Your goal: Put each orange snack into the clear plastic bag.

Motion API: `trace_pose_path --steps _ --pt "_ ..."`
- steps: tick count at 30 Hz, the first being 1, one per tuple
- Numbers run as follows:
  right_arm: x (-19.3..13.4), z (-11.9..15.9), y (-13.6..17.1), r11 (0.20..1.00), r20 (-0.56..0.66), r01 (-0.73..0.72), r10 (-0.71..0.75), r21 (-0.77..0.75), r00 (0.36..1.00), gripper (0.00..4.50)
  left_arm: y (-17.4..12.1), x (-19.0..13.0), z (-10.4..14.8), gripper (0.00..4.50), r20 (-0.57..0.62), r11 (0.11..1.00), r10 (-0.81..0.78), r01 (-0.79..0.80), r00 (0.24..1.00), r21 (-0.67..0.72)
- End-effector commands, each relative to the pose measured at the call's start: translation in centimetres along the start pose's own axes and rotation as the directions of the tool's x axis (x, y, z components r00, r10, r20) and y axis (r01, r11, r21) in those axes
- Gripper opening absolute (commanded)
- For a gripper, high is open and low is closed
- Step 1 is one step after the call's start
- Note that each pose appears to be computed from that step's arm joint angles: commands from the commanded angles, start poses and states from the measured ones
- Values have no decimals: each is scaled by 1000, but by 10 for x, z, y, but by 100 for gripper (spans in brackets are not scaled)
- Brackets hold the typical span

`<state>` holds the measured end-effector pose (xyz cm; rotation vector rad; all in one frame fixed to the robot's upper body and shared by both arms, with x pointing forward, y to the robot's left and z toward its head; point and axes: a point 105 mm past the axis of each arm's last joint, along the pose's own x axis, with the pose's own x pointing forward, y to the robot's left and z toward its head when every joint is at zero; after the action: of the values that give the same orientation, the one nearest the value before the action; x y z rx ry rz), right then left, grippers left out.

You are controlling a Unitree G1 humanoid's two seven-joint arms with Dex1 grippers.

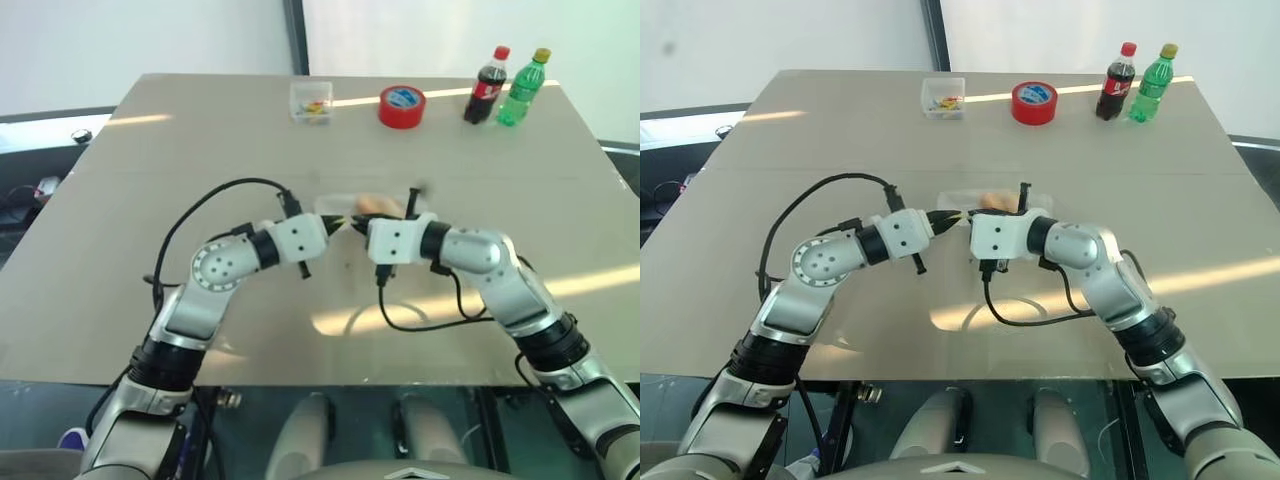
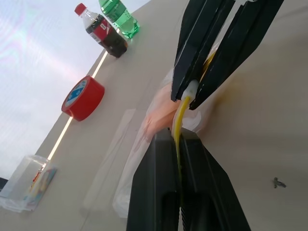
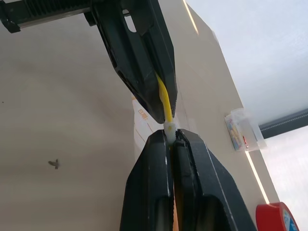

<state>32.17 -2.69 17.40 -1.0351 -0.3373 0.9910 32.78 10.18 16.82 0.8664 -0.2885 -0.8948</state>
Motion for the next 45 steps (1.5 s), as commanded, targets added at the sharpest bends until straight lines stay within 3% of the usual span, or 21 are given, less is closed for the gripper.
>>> trace_pose_path --steps 1,12,18,23,35,45 --pt "-24 -30 -17 997 -130 82 -80 8 988 6 15 -8 6 0 16 998 64 -64 998 25" --pt "-54 -65 -12 994 -282 110 -103 11 954 6 15 -8 4 0 21 998 63 -64 998 21" --pt "-93 -109 -31 979 -452 200 -194 -35 871 6 14 -18 -7 0 4 997 72 -72 997 -7" --pt "-113 -124 -51 963 -501 255 -265 -90 824 6 22 -27 -12 0 4 994 102 -102 995 -30" --pt "-111 -99 -106 922 -401 365 -384 -127 832 6 68 -23 -6 0 25 964 243 -239 970 -119" --pt "-98 -83 -67 947 -342 304 -253 103 905 6 79 -14 -7 0 25 960 244 -238 969 -145"
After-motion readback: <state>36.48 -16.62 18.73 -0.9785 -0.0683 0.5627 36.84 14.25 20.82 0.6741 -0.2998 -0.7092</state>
